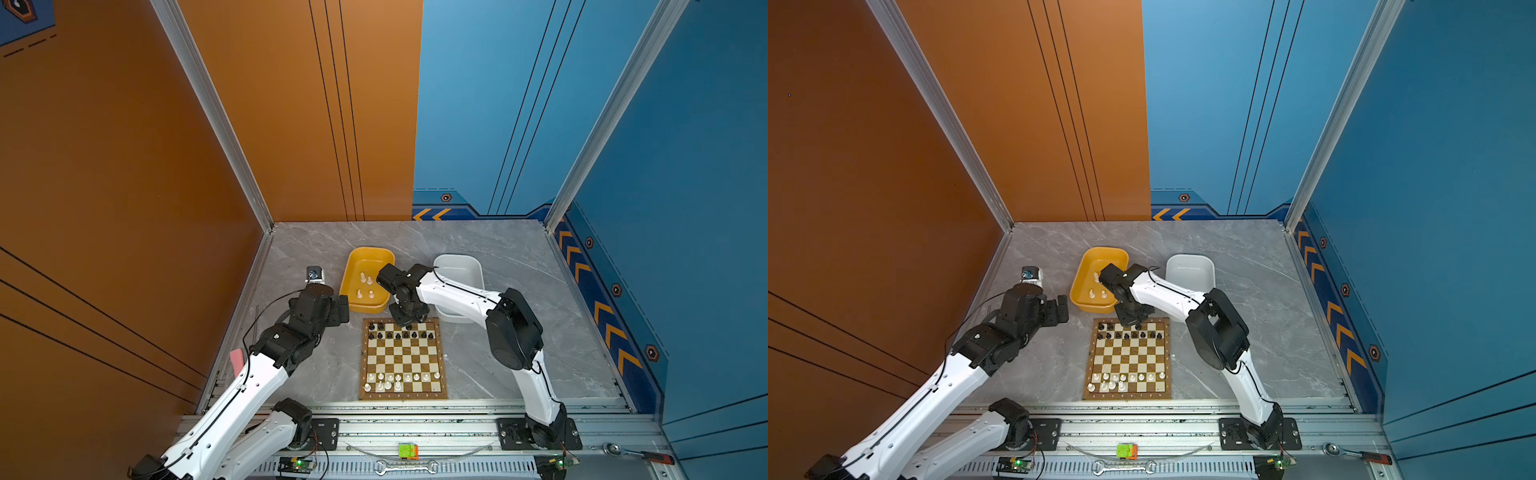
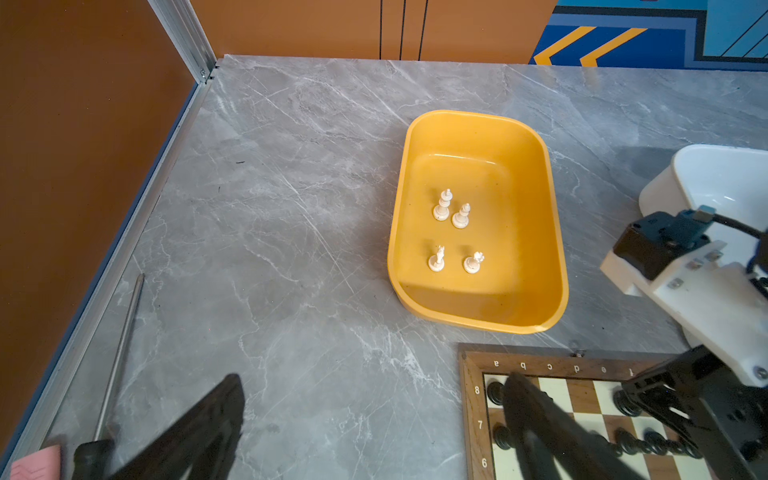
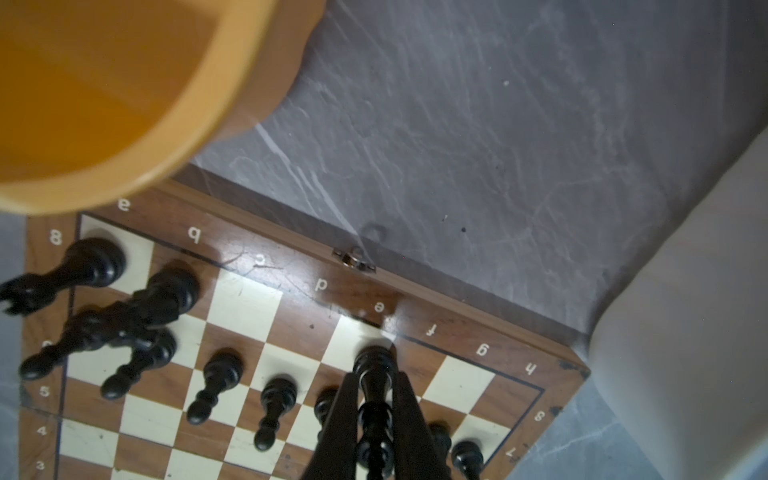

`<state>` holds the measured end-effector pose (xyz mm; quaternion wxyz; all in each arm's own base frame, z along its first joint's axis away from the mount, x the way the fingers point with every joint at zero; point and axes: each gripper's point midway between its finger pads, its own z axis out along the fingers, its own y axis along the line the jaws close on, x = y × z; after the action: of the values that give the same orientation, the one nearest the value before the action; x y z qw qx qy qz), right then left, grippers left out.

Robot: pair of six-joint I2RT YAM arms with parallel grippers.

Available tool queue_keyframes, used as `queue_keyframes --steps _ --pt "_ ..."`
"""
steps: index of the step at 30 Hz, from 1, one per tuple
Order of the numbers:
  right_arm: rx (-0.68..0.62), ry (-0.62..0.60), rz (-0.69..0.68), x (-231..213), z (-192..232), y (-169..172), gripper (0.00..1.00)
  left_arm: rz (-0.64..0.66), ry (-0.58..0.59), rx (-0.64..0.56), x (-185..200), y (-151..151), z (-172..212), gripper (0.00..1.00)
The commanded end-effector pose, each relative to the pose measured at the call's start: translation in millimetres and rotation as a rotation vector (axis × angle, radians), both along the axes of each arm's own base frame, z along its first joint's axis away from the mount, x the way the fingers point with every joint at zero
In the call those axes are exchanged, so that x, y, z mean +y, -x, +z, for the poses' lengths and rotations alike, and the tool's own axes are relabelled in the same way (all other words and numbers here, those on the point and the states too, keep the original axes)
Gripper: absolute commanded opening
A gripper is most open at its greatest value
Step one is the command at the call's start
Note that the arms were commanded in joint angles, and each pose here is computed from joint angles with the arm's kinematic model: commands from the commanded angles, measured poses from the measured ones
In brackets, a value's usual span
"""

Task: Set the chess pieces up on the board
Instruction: 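Lower the black piece onto a back-row square and open right gripper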

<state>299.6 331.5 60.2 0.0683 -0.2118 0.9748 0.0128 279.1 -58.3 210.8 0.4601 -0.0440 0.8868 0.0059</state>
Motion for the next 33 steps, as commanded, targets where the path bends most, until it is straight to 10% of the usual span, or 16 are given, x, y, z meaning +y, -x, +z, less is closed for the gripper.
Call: queue_keyframes --steps 1,15,33 --pt "0.007 -0.012 -0.003 8.5 -2.5 -0.7 0.10 0.026 -0.003 0.010 6.4 4.7 -3.2 0.98" --pt "0.022 -0.006 0.006 8.5 -7.5 -0.2 0.13 0.036 0.006 0.013 6.8 6.4 -4.6 0.98" --pt "-0.003 -0.029 -0.005 5.8 6.5 -7.1 0.40 0.037 0.003 0.015 5.2 3.3 -5.2 0.98"
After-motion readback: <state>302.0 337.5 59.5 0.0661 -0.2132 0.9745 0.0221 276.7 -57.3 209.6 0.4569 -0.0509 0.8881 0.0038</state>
